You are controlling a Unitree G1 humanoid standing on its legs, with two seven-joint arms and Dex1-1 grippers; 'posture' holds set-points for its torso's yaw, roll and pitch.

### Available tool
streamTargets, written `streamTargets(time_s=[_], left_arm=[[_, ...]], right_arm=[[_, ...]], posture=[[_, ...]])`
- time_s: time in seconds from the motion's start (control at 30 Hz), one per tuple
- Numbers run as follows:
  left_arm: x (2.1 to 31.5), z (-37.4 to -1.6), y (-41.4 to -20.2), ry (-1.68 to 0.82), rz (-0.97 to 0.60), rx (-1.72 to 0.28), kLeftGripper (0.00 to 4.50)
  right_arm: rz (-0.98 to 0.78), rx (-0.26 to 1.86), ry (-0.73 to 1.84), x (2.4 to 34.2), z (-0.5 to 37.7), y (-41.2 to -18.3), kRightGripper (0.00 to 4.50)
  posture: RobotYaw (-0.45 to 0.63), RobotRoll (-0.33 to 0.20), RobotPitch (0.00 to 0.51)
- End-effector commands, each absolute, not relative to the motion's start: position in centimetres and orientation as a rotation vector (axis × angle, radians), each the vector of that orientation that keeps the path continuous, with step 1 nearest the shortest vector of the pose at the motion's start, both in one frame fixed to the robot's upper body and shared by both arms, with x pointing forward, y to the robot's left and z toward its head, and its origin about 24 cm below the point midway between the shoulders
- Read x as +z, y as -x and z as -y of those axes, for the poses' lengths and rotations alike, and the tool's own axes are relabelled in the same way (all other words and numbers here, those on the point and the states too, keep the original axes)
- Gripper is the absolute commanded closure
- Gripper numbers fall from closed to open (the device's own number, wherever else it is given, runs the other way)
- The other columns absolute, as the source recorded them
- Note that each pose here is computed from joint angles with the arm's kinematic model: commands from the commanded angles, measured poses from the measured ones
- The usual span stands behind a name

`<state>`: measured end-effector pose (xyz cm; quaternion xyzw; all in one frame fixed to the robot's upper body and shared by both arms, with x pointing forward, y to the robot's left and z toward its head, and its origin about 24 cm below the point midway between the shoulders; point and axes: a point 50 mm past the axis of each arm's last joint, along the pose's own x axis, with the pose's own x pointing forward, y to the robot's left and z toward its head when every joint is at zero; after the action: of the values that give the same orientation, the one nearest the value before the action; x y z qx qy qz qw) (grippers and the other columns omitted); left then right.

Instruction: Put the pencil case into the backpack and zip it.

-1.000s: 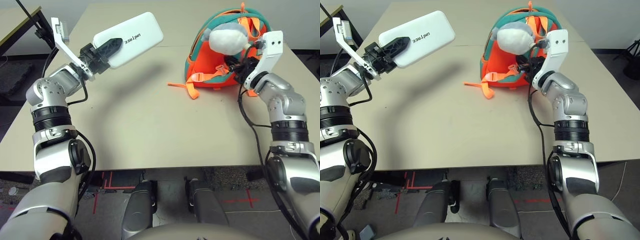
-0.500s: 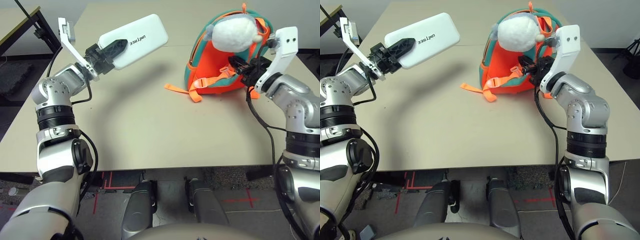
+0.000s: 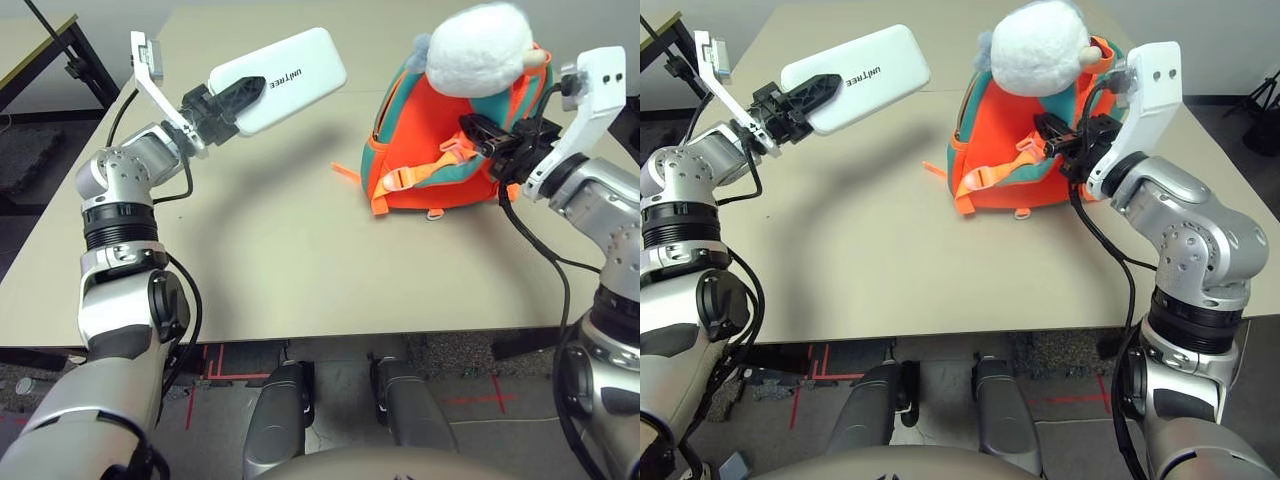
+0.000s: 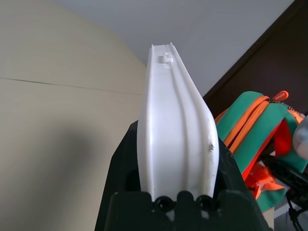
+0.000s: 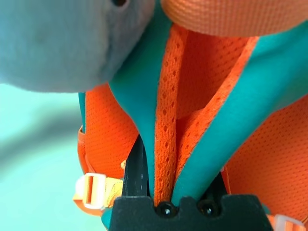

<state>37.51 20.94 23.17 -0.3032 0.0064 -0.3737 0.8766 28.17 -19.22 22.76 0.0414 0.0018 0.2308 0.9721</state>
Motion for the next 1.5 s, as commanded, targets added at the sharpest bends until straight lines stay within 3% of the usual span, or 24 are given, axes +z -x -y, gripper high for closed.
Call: streamTargets(time_s=[0.03, 0.23, 0.53, 0.97, 1.23, 1.5], left_arm=[[24.0, -20.9, -37.6, 0.618, 0.025, -0.804, 3.28], [24.1, -21.0, -37.6, 0.614, 0.027, -0.803, 3.28], [24.6, -20.5, -37.6, 0.602, 0.042, -0.825, 3.28], [28.4, -20.1, -36.1, 0.372, 0.175, -1.073, 3.28], [31.0, -18.6, -36.3, 0.205, 0.220, -1.227, 3.28], [30.4, -16.8, -37.1, 0.148, 0.157, -1.298, 3.28]], right_arm=[[0.057, 0.504, -0.077, 23.7, 18.6, -27.0, 4.28], [0.004, 0.515, -0.089, 21.9, 18.1, -26.5, 4.28], [-0.099, 0.421, -0.139, 15.6, 18.8, -28.4, 4.28], [-0.125, 0.455, -0.121, 14.5, 18.8, -29.8, 4.28], [-0.142, 0.481, -0.120, 14.1, 18.3, -30.0, 4.28], [-0.136, 0.481, -0.119, 14.3, 18.3, -30.0, 4.28]], posture=[[-0.18, 0.000, 0.140], [-0.18, 0.000, 0.137], [-0.18, 0.000, 0.126], [-0.16, 0.000, 0.123], [-0.16, 0.000, 0.122], [-0.18, 0.000, 0.118]])
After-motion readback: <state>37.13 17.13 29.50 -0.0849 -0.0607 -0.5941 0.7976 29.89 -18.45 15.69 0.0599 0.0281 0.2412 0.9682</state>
